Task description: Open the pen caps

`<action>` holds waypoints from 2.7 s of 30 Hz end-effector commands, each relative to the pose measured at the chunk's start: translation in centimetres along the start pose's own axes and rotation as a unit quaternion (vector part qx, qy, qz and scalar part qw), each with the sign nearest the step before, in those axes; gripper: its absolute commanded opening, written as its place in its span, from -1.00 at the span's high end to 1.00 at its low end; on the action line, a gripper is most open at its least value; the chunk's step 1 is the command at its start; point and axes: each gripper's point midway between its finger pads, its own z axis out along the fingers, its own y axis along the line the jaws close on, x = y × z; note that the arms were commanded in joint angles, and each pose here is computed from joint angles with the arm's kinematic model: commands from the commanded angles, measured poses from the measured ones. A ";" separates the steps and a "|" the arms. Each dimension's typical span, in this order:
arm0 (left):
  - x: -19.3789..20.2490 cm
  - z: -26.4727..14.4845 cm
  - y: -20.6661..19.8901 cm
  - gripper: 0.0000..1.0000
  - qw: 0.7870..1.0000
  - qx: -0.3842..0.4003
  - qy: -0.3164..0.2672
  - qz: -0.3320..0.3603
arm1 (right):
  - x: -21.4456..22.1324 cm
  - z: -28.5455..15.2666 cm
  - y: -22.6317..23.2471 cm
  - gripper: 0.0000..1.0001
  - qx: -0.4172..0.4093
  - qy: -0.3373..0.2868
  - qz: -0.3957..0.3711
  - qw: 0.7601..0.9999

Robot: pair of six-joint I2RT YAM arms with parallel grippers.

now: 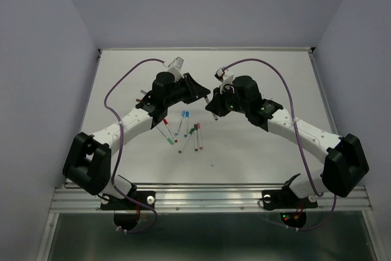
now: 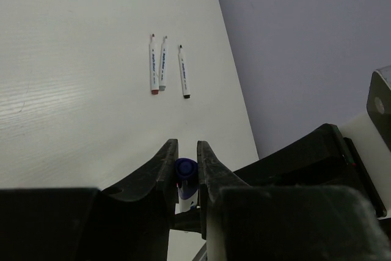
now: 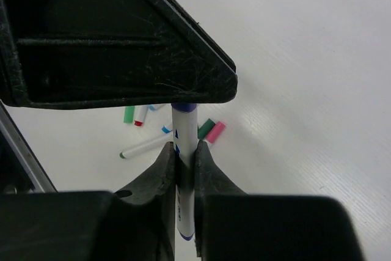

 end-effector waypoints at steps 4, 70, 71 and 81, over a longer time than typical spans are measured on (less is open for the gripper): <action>-4.5 -0.5 -3.7 1.00 0.997 0.045 -0.065 0.025 | 1.9 -2.0 1.8 0.99 -0.053 0.008 0.001 0.999; -12.0 -6.9 28.4 -0.11 0.854 -0.514 -0.073 0.004 | 12.0 -7.4 -28.7 0.20 0.476 0.076 0.282 0.830; -12.0 -6.9 28.3 -0.11 0.856 -0.513 -0.072 0.003 | 11.8 -7.6 -28.6 0.17 0.476 0.075 0.282 0.830; -13.8 -7.6 23.6 -0.83 0.877 -0.469 -0.100 0.025 | 7.2 -9.0 -24.9 -1.00 0.395 0.044 0.238 0.886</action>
